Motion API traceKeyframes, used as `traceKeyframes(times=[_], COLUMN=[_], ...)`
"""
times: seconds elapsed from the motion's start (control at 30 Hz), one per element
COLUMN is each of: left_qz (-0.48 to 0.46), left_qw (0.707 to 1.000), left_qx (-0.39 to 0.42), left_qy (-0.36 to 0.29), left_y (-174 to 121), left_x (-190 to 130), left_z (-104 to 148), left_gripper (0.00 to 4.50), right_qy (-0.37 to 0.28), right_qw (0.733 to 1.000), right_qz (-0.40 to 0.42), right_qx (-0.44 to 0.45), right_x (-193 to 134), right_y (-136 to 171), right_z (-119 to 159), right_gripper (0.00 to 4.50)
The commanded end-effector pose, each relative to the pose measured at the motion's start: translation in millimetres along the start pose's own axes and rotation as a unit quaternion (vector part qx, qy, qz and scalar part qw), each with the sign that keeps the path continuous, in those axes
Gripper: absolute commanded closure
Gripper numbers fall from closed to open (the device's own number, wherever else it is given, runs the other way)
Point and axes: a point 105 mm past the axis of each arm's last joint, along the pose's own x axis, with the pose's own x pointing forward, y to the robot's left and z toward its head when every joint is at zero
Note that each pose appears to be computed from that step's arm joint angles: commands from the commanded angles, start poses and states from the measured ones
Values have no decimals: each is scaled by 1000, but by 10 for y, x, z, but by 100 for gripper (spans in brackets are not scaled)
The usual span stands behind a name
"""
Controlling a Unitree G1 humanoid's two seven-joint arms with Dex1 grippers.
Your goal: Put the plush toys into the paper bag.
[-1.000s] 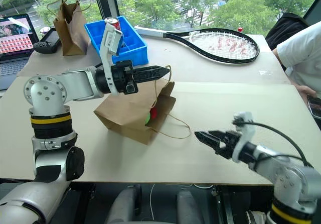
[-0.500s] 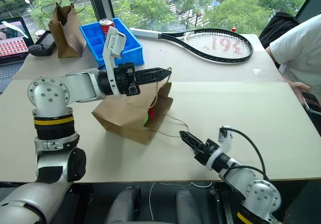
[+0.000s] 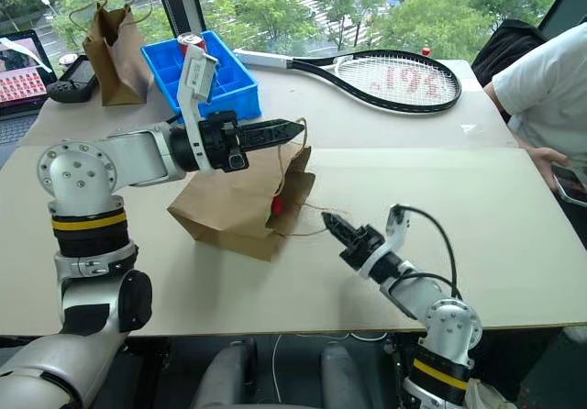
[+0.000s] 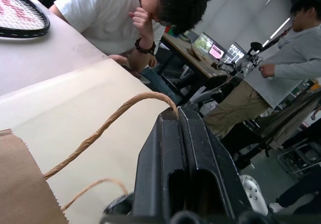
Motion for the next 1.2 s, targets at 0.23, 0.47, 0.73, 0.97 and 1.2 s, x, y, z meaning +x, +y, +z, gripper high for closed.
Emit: traceKeyframes(times=[0.23, 0.47, 0.73, 0.97, 1.2], left_qz=[45, 52, 40, 29, 10], left_qw=[994, 993, 994, 991, 990], left_qx=[93, 99, 97, 111, 112], left_qy=[-46, -42, -38, -66, -81], left_y=[132, 200, 174, 84, -24], left_x=[-232, -274, -235, -222, -190], left_z=[515, 466, 432, 656, 765], left_gripper=[450, 450, 450, 450, 450], right_qy=[-12, 22, 21, 1, 0], right_qw=[969, 964, 965, 961, 961], right_qz=[210, 214, 198, 218, 217], right_qx=[-126, -156, -168, -170, -168], right_x=[368, 404, 339, 325, 352], right_y=[1407, 1593, 1669, 1921, 1974], right_z=[477, 435, 483, 575, 540], right_gripper=[446, 446, 446, 446, 446])
